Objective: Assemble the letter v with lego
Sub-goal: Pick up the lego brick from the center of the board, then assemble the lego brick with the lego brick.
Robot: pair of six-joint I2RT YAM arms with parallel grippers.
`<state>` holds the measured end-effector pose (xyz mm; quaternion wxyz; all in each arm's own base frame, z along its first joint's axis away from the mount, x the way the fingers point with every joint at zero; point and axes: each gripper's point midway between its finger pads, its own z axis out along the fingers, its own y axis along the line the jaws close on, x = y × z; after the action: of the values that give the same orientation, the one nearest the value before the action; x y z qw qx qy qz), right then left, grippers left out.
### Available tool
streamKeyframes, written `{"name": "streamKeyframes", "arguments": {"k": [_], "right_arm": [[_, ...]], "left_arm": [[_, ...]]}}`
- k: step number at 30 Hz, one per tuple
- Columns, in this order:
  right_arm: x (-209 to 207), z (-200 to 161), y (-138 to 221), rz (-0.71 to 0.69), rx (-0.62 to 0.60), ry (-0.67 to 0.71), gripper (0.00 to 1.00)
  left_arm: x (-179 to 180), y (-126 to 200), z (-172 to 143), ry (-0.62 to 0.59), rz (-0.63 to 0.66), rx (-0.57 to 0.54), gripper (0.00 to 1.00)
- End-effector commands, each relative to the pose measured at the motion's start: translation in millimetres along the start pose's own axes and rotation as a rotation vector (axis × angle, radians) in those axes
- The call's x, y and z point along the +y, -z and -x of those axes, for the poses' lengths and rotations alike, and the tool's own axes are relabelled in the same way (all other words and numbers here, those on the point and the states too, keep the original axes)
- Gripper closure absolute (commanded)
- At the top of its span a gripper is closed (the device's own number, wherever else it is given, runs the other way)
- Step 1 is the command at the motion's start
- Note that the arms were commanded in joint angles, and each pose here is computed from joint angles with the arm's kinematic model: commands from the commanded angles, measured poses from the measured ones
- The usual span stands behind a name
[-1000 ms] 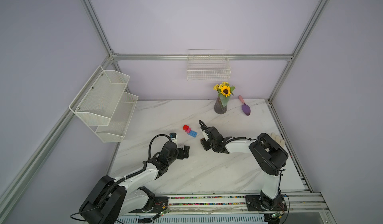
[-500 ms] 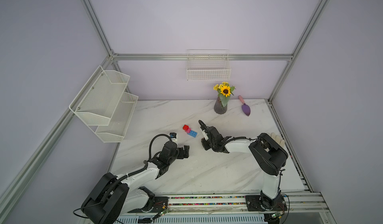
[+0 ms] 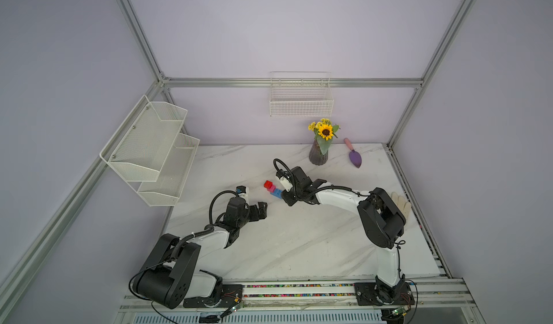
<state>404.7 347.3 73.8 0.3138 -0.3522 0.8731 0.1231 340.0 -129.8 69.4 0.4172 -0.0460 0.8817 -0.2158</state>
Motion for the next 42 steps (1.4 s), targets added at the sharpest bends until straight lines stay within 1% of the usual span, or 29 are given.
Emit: {"name": "streamKeyframes", "arguments": {"k": [1,3,6,12,16,18,25,35,38,42], "right_arm": [[-5.2,-10.1,-16.2,0.026,0.068,0.07,0.7],[-8.4,-6.5,-24.3,0.028,0.072,0.079,0.69],[-11.4,-4.8,-32.9,0.029,0.074,0.092,0.69],[-12.2,-5.2,-34.8,0.042,0.077,0.104,0.69],[-10.4,-4.8,-27.4,0.05,0.071,0.11,0.69],[-8.3,-2.5,-20.0,0.057,0.044,0.115,0.69],[-14.4,3.9,-8.1,0.017,0.002,0.125,0.68],[-20.3,28.5,12.3,-0.028,-0.111,0.111,0.68],[-16.1,28.5,15.7,-0.004,-0.112,0.107,0.68],[-9.6,15.6,14.3,0.033,-0.073,0.1,0.68]], "left_arm": [[-21.9,-8.4,20.6,-0.007,-0.107,-0.034,0.0],[-19.6,-14.4,20.1,-0.006,-0.097,-0.018,0.0],[-18.0,-15.9,22.5,0.003,-0.094,-0.027,0.0],[-15.2,-12.7,28.8,0.006,-0.074,-0.047,0.0],[-13.2,-10.7,30.7,0.007,-0.061,-0.052,0.0],[-11.2,-10.5,30.4,0.009,-0.054,-0.052,0.0],[-11.5,-12.1,31.2,0.023,-0.055,-0.049,0.0],[-14.4,-12.7,32.3,0.029,-0.064,-0.041,0.0],[-15.2,-12.4,31.7,0.032,-0.067,-0.032,0.0],[-15.0,-11.1,31.9,0.036,-0.066,-0.035,0.0]]}}
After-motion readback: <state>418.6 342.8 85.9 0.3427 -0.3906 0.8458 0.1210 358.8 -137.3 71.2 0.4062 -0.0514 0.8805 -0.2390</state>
